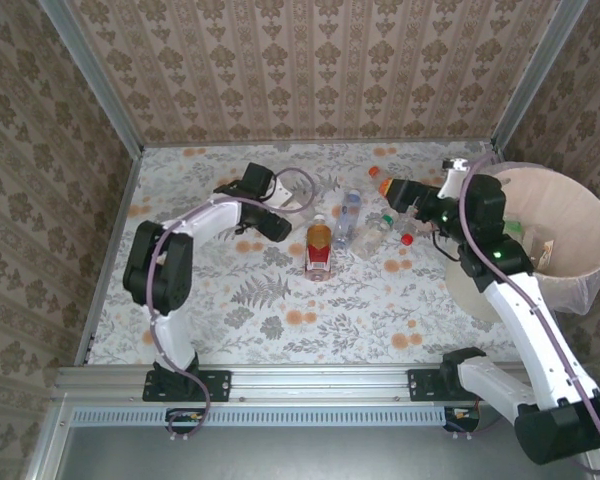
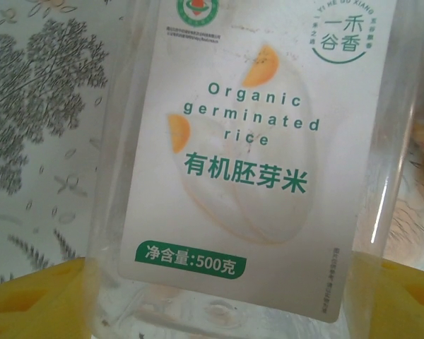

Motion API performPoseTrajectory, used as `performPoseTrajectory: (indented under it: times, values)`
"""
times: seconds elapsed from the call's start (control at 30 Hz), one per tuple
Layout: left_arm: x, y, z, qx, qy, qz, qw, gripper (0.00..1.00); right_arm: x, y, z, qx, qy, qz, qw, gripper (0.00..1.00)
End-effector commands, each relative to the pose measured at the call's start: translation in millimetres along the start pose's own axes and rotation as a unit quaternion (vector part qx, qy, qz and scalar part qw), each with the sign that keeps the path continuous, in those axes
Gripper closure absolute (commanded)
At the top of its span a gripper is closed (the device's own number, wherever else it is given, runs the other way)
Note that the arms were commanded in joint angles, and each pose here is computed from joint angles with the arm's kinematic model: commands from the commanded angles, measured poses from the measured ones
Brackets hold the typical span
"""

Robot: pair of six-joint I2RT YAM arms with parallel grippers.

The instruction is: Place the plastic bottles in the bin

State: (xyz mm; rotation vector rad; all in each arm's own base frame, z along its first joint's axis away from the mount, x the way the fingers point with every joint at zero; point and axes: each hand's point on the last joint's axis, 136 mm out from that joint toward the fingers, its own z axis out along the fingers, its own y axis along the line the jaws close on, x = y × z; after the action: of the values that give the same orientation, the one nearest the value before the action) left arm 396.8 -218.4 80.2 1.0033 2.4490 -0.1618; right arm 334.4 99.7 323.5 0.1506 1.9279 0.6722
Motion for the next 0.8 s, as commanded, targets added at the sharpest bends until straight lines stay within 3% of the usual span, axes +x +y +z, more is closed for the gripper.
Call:
performPoseTrajectory:
  times: [0.0,0.2,0.47,0.77]
  values:
    - [-19,5,-28,-0.016,-0.065,-0.044,0.997,0.34,2,18,16,-0.042,0.005,0.031,0.999,0.0]
    - [-30,-2,-67,-0.008,-0.125,-0.072,0.989,0.38,9,38,43,-0.087,0.014,0.085,0.992,0.0]
    - [-50,-41,-124,0.042,-0.212,-0.077,0.973,0.41,34,46,87,-0.099,0.066,0.152,0.981,0.0]
    - [-63,-71,-145,0.064,-0.24,-0.06,0.967,0.41,46,97,123,-0.193,0.103,0.132,0.967,0.0]
